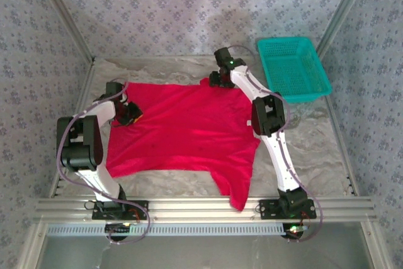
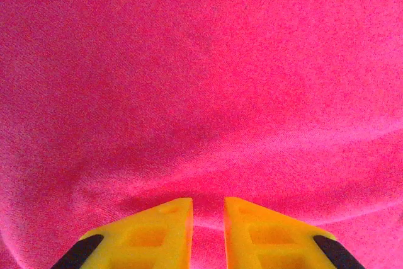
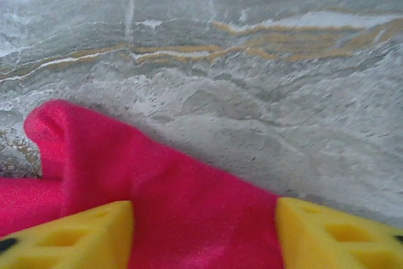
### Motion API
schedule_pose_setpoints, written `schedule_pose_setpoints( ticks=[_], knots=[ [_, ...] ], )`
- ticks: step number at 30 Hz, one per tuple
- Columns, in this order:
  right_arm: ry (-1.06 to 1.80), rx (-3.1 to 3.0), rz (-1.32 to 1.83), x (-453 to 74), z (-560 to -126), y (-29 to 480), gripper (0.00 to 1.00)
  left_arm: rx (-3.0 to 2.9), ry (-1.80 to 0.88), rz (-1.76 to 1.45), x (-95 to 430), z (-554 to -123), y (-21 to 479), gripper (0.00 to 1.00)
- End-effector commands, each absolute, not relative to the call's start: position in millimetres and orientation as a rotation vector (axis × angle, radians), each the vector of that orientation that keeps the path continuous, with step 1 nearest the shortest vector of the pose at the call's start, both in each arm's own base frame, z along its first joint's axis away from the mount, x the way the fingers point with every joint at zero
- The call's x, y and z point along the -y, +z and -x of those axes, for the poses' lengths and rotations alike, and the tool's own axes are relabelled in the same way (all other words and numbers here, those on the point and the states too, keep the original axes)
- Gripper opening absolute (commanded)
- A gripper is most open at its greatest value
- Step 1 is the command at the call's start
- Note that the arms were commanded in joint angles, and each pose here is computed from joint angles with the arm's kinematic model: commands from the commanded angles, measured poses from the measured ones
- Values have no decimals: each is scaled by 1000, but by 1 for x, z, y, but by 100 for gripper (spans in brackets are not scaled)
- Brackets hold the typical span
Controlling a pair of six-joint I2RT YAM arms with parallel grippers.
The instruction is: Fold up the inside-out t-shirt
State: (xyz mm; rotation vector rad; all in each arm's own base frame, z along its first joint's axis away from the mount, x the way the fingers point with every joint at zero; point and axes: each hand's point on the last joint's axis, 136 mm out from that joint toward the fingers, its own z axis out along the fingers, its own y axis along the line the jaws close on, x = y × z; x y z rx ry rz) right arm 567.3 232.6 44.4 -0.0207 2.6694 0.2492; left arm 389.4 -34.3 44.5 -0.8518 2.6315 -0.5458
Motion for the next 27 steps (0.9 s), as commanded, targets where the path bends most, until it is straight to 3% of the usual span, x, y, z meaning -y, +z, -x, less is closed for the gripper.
schedule_pose_setpoints(
  ticks=[1, 4, 6, 11, 16, 19, 22, 24, 27],
  knots=[
    [270, -2734, 39, -235, -559, 21, 39, -2648, -540, 844, 35, -389, 41, 19],
    [286, -2704, 42, -234, -566, 34, 6, -2651, -537, 839, 35, -387, 41, 18],
    [270, -2652, 47, -230, -576, 54, 0, -2653, -530, 841, 35, -385, 40, 17],
    [78, -2378, 38, -205, -608, 146, 0, -2668, -518, 858, 34, -376, 29, 16],
    [-144, -2136, 121, -225, -593, 211, 0, -2687, -514, 879, 34, -362, 16, 15],
    [-228, -2105, 201, -254, -564, 197, 0, -2691, -513, 888, 34, -358, 10, 15],
    [-238, -2191, 265, -277, -532, 152, 0, -2699, -521, 888, 36, -357, 7, 14],
    [-157, -2303, 271, -286, -515, 121, 10, -2701, -522, 887, 36, -358, 7, 14],
    [79, -2451, 315, -309, -490, 97, 39, -2702, -519, 876, 35, -360, 9, 14]
  ],
)
